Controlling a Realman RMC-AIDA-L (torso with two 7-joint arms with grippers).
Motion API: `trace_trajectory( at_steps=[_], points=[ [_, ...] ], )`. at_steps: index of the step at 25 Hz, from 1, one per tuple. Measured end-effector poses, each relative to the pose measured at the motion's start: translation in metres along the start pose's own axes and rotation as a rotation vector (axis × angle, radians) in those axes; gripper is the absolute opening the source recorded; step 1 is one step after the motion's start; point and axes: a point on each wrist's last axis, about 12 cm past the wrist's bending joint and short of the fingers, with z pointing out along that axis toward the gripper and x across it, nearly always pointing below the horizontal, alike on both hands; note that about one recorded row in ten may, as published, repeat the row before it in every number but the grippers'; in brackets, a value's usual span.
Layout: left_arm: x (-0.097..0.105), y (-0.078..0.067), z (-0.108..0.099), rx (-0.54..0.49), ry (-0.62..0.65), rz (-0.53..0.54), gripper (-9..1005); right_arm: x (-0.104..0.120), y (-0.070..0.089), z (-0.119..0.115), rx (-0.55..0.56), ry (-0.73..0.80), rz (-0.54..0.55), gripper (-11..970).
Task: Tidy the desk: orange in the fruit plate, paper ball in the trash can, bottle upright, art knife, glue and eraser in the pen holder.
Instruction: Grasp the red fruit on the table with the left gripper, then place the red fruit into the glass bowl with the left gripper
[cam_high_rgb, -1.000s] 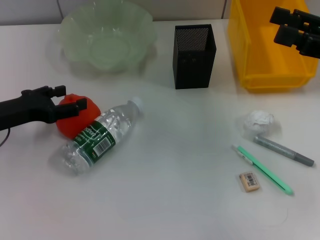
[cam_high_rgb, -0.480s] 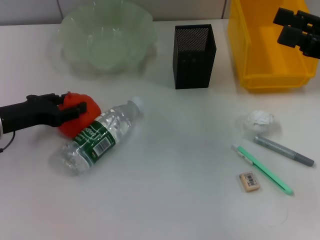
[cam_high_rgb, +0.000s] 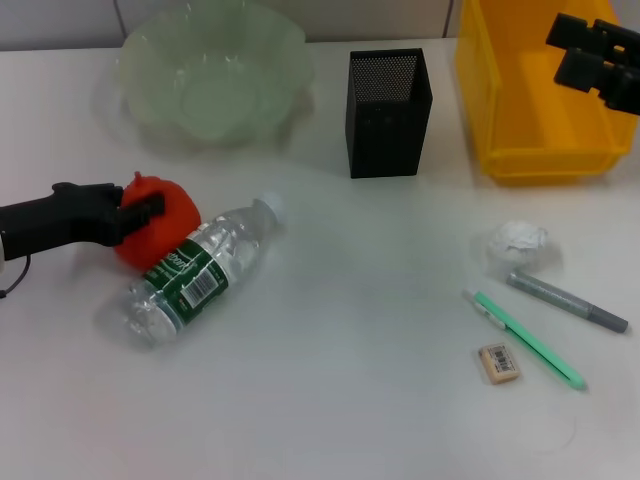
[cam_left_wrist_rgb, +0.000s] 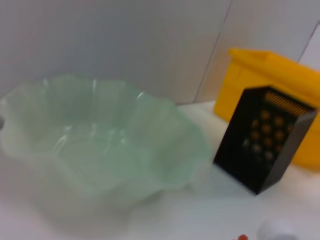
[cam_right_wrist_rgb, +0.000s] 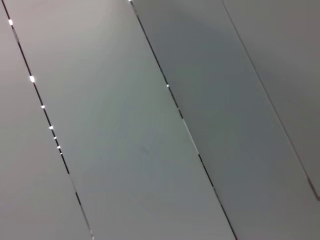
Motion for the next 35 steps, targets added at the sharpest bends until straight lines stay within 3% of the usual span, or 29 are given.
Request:
trace_trajectory(
  at_steps=[5,14,19,22,23,24,31,35],
  points=[
    [-0.014,0.001,-0.011,0.024,-0.074,0.008,252,-0.001,0.001,-0.011,0.033,-0.044,-0.006,842],
    [-0.048,0.003,-0.018,0.021,-0.233,0.041,173,0.0,0.009,-0.034,0.093,-0.173,-0.025,842],
    [-0.071,0.01,0.006,-0.071,-0.318,0.089,143,0.003,0.011,-0.038,0.107,-0.189,-0.025,842],
    [-0.085,0.007,0.041,-0.13,-0.405,0.143,132,0.006,0.011,-0.039,0.118,-0.195,-0.015,842],
    [-0.085,0.007,0.041,-0.13,-0.405,0.143,128,0.006,0.011,-0.039,0.118,-0.195,-0.015,842],
    [-0.088,0.004,0.058,-0.166,-0.405,0.18,124,0.006,0.011,-0.04,0.119,-0.195,-0.014,842],
    [-0.084,-0.009,0.098,-0.225,-0.31,0.303,84,0.014,0.011,-0.04,0.125,-0.208,-0.002,842],
    [-0.078,-0.016,0.108,-0.238,-0.291,0.378,65,0.016,0.011,-0.04,0.129,-0.21,-0.005,843]
  ],
)
